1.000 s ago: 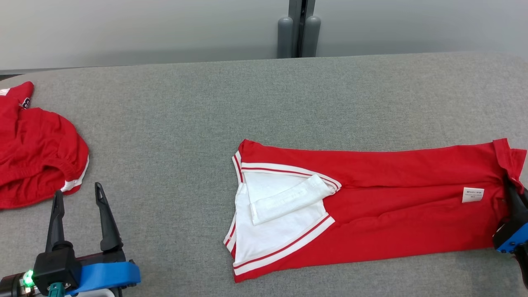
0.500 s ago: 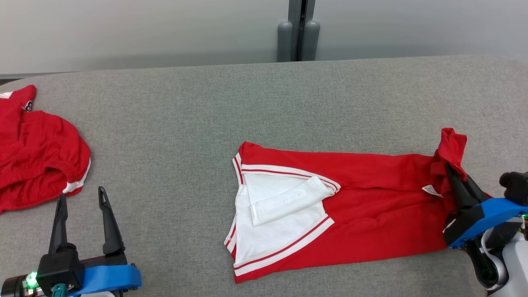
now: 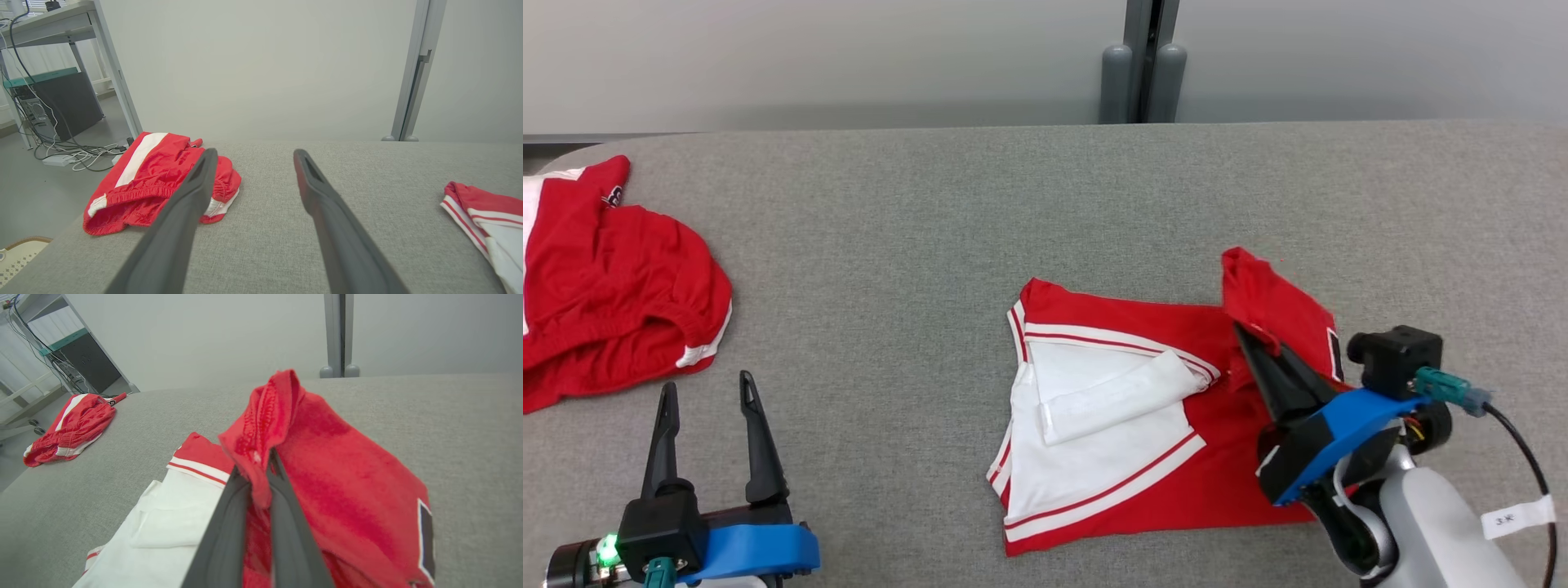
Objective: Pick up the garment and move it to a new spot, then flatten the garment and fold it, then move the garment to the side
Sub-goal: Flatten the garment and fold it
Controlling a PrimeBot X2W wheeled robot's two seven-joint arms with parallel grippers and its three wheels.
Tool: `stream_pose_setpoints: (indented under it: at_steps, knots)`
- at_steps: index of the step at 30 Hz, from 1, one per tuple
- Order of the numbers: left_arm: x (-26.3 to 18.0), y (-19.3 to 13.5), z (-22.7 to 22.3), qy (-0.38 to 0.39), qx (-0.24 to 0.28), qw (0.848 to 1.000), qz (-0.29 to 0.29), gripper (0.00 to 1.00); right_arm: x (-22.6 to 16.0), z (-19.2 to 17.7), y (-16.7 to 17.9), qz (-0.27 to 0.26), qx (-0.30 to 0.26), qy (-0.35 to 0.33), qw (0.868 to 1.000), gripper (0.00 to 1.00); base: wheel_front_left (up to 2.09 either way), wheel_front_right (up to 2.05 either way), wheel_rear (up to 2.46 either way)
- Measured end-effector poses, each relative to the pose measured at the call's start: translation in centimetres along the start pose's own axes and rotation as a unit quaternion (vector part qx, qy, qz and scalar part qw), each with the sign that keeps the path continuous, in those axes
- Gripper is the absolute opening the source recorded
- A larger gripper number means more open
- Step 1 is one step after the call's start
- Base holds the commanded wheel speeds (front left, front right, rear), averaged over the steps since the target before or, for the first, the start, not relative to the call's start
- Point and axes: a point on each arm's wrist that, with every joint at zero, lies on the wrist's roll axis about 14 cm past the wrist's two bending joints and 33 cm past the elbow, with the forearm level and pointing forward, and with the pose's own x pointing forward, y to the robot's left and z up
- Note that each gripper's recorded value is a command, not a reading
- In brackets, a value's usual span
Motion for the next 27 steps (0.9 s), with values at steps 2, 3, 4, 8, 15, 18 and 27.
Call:
stream_pose_setpoints:
  at_steps: [2,3,4,8,15,18,27]
  knots:
    - [-0.1,0.2,0.0,0.000,-0.001,1.000,0.003,1.00,0.7,-0.2,1.7,0.021,0.000,0.003,1.000,0.00,0.00,0.00,0.00]
    - [-0.2,0.3,-0.1,0.002,-0.001,1.000,0.006,1.00,1.4,-0.3,3.2,0.039,0.004,0.003,0.999,0.00,0.00,0.00,0.00]
    - [-0.2,0.3,-0.1,0.003,-0.002,1.000,0.007,1.00,1.7,-0.4,4.0,0.049,0.004,0.004,0.999,0.00,0.00,0.00,0.00]
    - [-0.1,0.6,-0.1,0.003,-0.002,1.000,0.012,1.00,2.9,-0.7,6.4,0.079,0.007,0.007,0.997,0.00,0.00,0.00,0.00]
    - [-0.1,1.3,-0.2,0.005,-0.003,1.000,0.022,1.00,4.2,-2.5,9.5,0.118,0.014,0.029,0.992,0.00,0.00,0.00,0.00]
    - [-0.2,1.6,-0.6,0.010,-0.003,1.000,0.027,1.00,4.4,-3.5,10.3,0.128,0.018,0.039,0.991,0.00,0.00,0.00,0.00]
    - [0.0,1.5,-0.8,0.014,-0.005,1.000,0.028,1.00,4.7,-4.7,11.4,0.142,0.032,0.048,0.988,1.00,0.00,0.00,0.00]
